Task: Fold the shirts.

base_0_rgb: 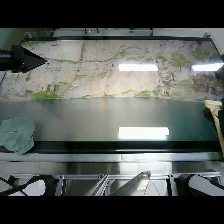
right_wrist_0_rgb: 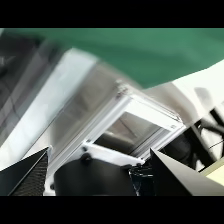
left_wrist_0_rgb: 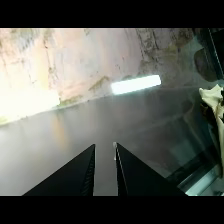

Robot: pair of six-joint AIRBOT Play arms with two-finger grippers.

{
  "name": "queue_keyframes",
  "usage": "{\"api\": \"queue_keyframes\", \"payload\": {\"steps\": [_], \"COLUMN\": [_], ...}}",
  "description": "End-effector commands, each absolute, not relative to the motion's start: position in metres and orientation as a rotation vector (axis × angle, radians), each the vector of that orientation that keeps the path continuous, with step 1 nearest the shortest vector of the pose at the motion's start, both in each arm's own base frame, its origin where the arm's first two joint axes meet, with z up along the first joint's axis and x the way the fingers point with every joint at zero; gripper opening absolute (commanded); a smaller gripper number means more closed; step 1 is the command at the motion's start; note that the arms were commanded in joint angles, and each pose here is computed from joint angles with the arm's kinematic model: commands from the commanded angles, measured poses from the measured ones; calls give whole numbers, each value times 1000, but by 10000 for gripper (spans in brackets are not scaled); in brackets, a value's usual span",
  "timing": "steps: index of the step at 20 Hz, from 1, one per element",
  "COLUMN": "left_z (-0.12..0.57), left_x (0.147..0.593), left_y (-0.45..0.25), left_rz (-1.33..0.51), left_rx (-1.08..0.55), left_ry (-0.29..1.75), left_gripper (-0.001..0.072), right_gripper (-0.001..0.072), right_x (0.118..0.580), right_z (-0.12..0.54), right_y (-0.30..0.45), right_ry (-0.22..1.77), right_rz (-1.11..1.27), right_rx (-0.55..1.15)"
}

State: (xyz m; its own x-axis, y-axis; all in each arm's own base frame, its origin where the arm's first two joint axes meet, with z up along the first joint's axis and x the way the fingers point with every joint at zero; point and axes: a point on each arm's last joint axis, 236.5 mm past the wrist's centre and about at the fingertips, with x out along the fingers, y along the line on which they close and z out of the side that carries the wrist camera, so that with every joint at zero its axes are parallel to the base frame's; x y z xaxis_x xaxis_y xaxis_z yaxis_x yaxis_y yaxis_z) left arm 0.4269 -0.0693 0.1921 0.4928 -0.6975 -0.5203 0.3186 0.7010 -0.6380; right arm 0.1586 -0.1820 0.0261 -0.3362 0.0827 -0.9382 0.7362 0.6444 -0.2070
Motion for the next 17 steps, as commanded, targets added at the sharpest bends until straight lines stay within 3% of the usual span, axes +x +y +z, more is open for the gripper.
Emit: {"api": "queue_keyframes", "payload": {"steps": [1, 6, 10, 17], "left_z": [192, 192, 192, 192], "left_x": [427, 427, 427, 427], "left_y": [-69, -69, -69, -69], "left_rz": [-647, -647, -647, -647], "left_rx": [-501, -501, -501, -501], "left_ry": [847, 847, 847, 847], "left_gripper": [150, 150, 150, 150], "right_gripper": [698, 698, 698, 698], "right_x": [183, 233, 244, 251], "right_z": [30, 31, 31, 29], "right_y": [-143, -84, -43, -36], "right_ry": [1842, 1763, 1780, 1757], "right_rz": [-664, -439, -319, -293], "right_rx": [565, 422, 268, 238]}}
